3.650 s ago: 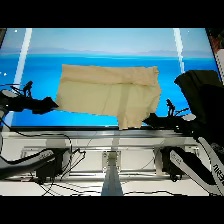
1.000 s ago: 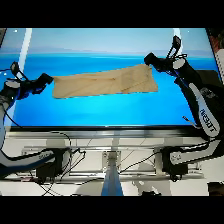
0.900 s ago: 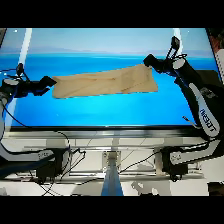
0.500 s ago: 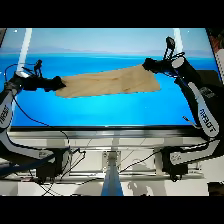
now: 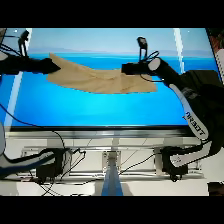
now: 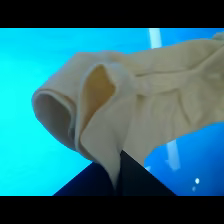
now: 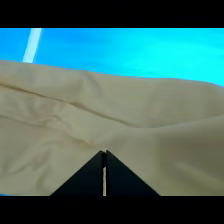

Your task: Fold the clothes and pants, and hang the long-sleeved shirts on hangers.

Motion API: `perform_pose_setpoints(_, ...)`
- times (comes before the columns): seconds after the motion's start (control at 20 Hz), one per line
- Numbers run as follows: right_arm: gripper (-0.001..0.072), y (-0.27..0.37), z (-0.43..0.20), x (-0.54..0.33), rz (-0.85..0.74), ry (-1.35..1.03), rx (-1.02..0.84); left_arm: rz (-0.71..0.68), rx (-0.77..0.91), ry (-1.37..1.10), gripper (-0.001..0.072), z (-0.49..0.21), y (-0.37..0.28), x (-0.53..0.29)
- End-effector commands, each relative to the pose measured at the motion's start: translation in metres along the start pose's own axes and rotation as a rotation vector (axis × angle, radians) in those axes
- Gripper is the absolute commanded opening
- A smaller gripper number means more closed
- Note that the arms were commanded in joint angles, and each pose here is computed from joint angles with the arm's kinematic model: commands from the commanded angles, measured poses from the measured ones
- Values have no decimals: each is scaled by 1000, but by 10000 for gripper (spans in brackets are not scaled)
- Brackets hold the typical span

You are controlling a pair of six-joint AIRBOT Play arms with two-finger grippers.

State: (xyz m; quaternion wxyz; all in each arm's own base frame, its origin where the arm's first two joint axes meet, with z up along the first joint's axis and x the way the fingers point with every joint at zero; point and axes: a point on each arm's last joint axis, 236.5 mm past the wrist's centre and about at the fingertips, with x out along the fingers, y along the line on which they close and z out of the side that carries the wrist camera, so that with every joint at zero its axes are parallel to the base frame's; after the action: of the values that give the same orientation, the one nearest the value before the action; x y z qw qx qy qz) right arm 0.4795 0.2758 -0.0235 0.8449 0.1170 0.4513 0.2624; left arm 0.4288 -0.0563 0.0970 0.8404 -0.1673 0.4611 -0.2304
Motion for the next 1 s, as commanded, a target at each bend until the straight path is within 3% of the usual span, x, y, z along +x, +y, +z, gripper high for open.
perform_pose_setpoints(0.0, 13, 84, -29, 42, 100, 63, -28, 6, 25, -111, 10, 11, -51, -60)
perform_pose_setpoints(0.3, 13, 246, -51, 78, 302, 57, -143, -23, 77, -158, 11, 12, -87, -76)
perform_pose_setpoints(0.45, 12, 260, -48, 72, 306, 42, -220, -45, 87, -132, 12, 12, -94, -58)
perform_pose_setpoints(0.65, 13, 167, -19, 61, 106, 115, -342, -100, 77, -87, 12, 14, -105, -9)
perform_pose_setpoints(0.95, 12, -84, 34, -25, -296, 255, -178, -349, -66, -68, 12, 7, -200, 118)
